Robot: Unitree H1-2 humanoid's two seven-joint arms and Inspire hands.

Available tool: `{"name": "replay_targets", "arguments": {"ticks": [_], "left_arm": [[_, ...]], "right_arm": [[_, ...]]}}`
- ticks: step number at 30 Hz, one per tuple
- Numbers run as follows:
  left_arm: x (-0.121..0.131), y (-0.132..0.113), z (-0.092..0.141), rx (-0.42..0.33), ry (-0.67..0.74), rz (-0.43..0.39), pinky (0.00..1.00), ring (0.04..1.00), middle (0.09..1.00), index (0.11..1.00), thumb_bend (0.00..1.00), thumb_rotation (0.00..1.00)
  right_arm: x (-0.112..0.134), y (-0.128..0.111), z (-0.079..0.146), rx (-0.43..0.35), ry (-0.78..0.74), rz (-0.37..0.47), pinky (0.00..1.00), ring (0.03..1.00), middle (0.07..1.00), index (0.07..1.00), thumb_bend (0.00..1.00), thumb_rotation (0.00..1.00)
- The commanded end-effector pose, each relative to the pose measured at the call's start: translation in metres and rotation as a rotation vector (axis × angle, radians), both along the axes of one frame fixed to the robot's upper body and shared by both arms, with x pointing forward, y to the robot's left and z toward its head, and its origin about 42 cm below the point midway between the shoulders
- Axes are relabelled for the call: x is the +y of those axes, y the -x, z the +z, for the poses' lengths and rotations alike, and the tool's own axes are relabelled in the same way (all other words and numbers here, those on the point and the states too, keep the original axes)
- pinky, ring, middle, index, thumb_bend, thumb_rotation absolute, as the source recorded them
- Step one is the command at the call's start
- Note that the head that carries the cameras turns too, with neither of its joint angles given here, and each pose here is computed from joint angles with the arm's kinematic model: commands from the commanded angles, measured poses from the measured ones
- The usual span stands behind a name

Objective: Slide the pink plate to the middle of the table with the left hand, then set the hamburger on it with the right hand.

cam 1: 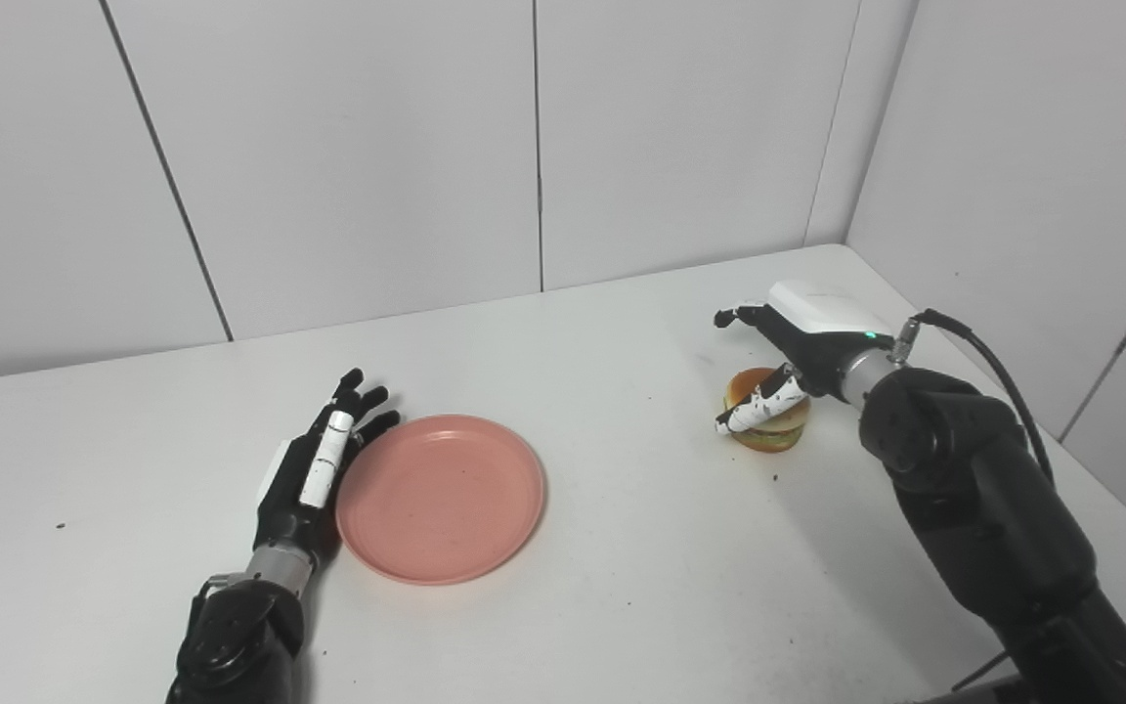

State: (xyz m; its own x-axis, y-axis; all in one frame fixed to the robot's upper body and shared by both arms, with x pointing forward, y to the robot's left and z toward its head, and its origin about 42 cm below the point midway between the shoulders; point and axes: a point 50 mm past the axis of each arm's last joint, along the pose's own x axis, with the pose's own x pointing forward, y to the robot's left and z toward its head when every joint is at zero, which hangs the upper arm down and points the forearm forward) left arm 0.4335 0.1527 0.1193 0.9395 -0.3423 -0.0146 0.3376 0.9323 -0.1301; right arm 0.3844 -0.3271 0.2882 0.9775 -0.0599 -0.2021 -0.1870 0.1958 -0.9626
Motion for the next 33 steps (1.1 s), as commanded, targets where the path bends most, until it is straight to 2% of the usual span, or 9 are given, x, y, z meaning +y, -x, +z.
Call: {"name": "replay_targets", "arguments": {"ticks": [1,6,13,16,20,27,31,33], "left_arm": [[-0.004,-0.006,0.009,-0.019,-0.007,-0.023,0.9,0.838,0.895,0.931,0.82,0.82],[-0.004,-0.006,0.011,-0.02,-0.006,-0.022,0.89,0.839,0.894,0.931,0.82,0.82],[-0.005,-0.006,0.01,-0.018,-0.011,-0.025,0.91,0.842,0.894,0.93,0.81,0.82],[-0.006,-0.006,0.011,-0.02,-0.009,-0.028,0.92,0.844,0.895,0.928,0.8,0.83],[-0.006,-0.006,0.011,-0.021,-0.005,-0.031,0.93,0.843,0.894,0.918,0.79,0.83],[-0.006,-0.005,0.009,-0.019,-0.008,-0.031,0.92,0.831,0.885,0.913,0.79,0.82],[-0.007,-0.004,0.008,-0.017,-0.013,-0.036,0.9,0.827,0.887,0.922,0.78,0.83],[-0.007,-0.004,0.008,-0.016,-0.014,-0.039,0.89,0.826,0.89,0.926,0.78,0.83]], "right_arm": [[-0.006,-0.008,0.024,-0.098,0.074,-0.019,0.7,0.869,0.891,0.841,1.0,0.33],[-0.012,-0.016,0.014,-0.102,0.147,-0.038,0.7,0.838,0.864,0.829,1.0,0.33],[-0.02,-0.023,0.007,-0.102,0.205,-0.055,0.8,0.872,0.881,0.822,1.0,0.33],[-0.022,-0.025,0.004,-0.091,0.217,-0.063,0.81,0.872,0.881,0.822,1.0,0.33],[-0.025,-0.032,-0.002,-0.079,0.236,-0.066,0.8,0.851,0.871,0.816,1.0,0.34],[-0.024,-0.04,-0.005,-0.075,0.223,-0.064,0.68,0.787,0.816,0.798,1.0,0.35],[-0.023,-0.04,-0.005,-0.063,0.193,-0.059,0.67,0.768,0.797,0.798,1.0,0.34],[-0.022,-0.04,-0.005,-0.051,0.184,-0.056,0.62,0.746,0.781,0.795,1.0,0.34]]}}
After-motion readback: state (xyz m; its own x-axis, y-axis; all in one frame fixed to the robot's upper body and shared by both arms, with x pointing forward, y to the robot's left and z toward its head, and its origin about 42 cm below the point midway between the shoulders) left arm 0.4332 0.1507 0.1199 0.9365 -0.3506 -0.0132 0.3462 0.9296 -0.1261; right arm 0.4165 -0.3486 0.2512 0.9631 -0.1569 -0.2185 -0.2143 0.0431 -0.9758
